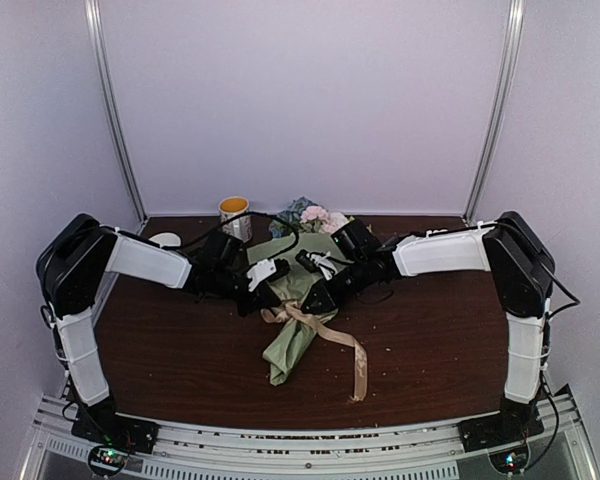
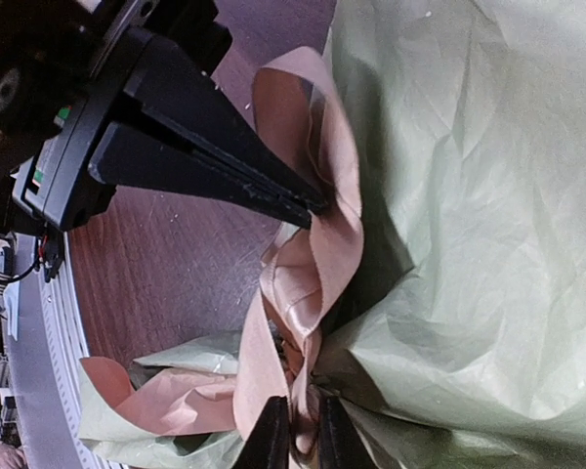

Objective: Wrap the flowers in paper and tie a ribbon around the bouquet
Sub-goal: Cross the half-tied ribbon over the folded bouquet.

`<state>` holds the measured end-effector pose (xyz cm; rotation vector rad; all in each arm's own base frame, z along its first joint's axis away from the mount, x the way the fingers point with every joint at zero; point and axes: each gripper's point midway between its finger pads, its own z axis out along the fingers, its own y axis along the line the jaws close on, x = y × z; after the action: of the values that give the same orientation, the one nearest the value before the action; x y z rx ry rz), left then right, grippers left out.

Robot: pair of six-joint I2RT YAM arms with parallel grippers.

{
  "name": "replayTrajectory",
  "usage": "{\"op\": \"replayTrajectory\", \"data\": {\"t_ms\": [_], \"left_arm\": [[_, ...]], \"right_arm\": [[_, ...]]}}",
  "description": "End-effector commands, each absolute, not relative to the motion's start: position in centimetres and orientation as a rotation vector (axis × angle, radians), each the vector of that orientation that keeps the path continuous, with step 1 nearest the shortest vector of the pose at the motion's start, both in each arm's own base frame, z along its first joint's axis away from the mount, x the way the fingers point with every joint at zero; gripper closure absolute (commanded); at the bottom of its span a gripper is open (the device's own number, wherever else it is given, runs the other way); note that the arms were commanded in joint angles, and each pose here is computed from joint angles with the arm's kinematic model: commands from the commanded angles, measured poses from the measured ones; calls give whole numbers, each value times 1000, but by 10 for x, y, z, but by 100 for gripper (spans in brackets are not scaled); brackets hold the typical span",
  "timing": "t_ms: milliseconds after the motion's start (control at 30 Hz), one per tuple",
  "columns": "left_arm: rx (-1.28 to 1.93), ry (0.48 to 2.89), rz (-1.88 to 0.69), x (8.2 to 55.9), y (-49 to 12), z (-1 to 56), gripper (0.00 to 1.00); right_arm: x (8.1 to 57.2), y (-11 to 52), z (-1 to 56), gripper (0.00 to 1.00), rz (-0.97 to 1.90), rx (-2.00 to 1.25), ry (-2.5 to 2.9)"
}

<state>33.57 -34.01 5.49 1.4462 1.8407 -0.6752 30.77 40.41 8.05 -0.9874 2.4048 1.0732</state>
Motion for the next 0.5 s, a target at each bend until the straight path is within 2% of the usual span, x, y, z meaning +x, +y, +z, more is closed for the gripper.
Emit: {"op": "replayTrajectory", "data": {"t_ms": [0, 133, 467], "left_arm": [[1433, 1808, -672, 333, -339, 68, 100], [1432, 1807, -679, 330, -339, 69, 100], [1439, 1808, -696, 319, -333, 69, 100]], "right_arm": [[316, 408, 95, 91, 1075, -972, 2367], [316, 408, 94, 95, 1077, -967, 2371], [321, 408, 109, 90, 1084, -934, 2342]]}}
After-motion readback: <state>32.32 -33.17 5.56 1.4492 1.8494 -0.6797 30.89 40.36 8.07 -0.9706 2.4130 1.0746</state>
